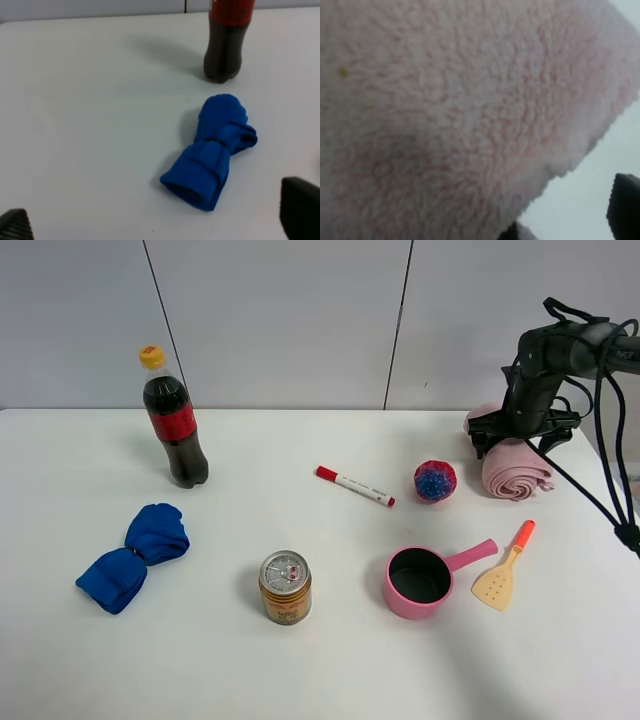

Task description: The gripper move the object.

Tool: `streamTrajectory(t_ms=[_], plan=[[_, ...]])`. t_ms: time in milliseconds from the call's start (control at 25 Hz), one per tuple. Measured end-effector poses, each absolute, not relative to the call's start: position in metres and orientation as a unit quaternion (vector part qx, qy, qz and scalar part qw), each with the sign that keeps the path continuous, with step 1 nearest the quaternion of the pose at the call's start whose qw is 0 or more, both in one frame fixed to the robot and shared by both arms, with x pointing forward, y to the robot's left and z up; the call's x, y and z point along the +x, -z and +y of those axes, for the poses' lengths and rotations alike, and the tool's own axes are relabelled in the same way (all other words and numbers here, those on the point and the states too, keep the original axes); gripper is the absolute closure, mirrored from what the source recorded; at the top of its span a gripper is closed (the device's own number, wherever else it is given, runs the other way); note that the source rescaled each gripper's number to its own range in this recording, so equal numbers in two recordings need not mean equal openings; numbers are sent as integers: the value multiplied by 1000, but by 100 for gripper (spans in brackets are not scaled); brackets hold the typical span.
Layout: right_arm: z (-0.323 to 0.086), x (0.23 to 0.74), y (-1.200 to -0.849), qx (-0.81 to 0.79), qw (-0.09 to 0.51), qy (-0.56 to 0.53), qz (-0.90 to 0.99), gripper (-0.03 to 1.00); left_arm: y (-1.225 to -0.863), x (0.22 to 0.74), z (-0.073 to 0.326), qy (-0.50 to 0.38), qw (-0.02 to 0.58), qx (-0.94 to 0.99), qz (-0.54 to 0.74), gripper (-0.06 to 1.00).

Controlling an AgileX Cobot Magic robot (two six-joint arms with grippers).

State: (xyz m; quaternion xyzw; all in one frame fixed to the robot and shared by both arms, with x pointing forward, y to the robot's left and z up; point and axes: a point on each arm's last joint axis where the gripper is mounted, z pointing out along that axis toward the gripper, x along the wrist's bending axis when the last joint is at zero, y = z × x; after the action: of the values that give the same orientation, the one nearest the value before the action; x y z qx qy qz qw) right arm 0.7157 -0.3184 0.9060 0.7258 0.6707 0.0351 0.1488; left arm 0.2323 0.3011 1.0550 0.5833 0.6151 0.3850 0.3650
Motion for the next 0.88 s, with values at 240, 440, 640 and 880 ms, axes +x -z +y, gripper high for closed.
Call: streamTrajectory(t_ms=[240, 440, 640, 880], plan=[[-319, 716, -906, 723, 153, -32, 673, -3, -1055, 232, 301, -385, 365, 583, 615, -6], [-313, 719, -911, 728, 148, -49, 668, -3, -1055, 232, 301, -385, 365, 583, 615, -6], [-294, 725, -931, 715, 141, -67, 681, -3, -1055, 232, 301, -385, 365, 583, 615, -6], [-284, 718, -993, 693, 144, -61, 704, -3, -1055, 232, 301, -385, 365, 583, 615, -6]])
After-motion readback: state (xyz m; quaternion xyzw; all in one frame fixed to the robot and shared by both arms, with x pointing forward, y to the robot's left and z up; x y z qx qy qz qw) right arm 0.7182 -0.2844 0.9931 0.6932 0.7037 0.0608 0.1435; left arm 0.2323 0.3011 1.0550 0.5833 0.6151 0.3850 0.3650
